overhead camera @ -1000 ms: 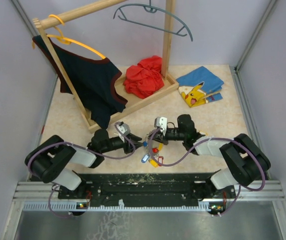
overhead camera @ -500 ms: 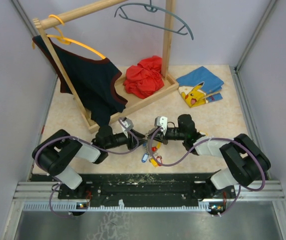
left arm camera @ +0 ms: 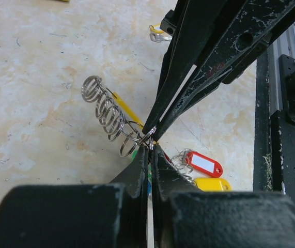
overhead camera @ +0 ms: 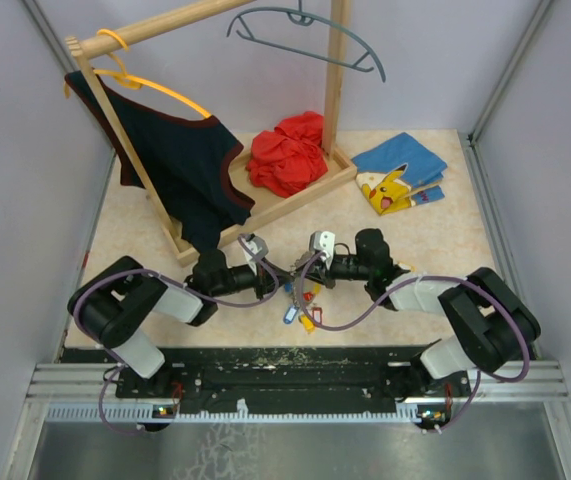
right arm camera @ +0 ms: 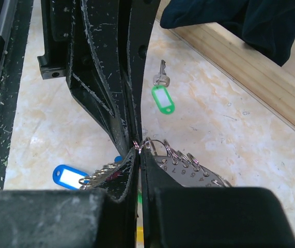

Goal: Put the keys on the keyring

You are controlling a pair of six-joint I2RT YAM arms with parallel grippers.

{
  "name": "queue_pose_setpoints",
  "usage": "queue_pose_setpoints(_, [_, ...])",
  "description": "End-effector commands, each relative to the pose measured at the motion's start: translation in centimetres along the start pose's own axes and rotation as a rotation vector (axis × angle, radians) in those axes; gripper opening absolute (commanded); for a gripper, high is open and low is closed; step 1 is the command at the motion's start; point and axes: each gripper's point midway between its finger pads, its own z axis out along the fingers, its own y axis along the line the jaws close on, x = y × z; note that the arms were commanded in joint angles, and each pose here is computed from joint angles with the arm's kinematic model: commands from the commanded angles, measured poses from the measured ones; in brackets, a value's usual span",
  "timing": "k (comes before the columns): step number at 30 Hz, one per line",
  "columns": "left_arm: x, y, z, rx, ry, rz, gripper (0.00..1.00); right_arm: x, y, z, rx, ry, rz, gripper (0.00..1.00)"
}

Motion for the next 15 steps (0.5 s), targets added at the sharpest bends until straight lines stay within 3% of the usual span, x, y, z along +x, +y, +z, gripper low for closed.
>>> queue_pose_setpoints(1, [-0.9,-0.7,-0.1,0.043,-0.034,0.037,0.00,-2.2,-0.9,-0.4,0.039,-0.053,-0.017,0.00])
queue_pose_setpoints(15, [-0.9,-0.6,-0.8,0.017,0.025,0.206,0.00,-1.0,-3.0,-2.8,0.276,0.053,0.249,0.00])
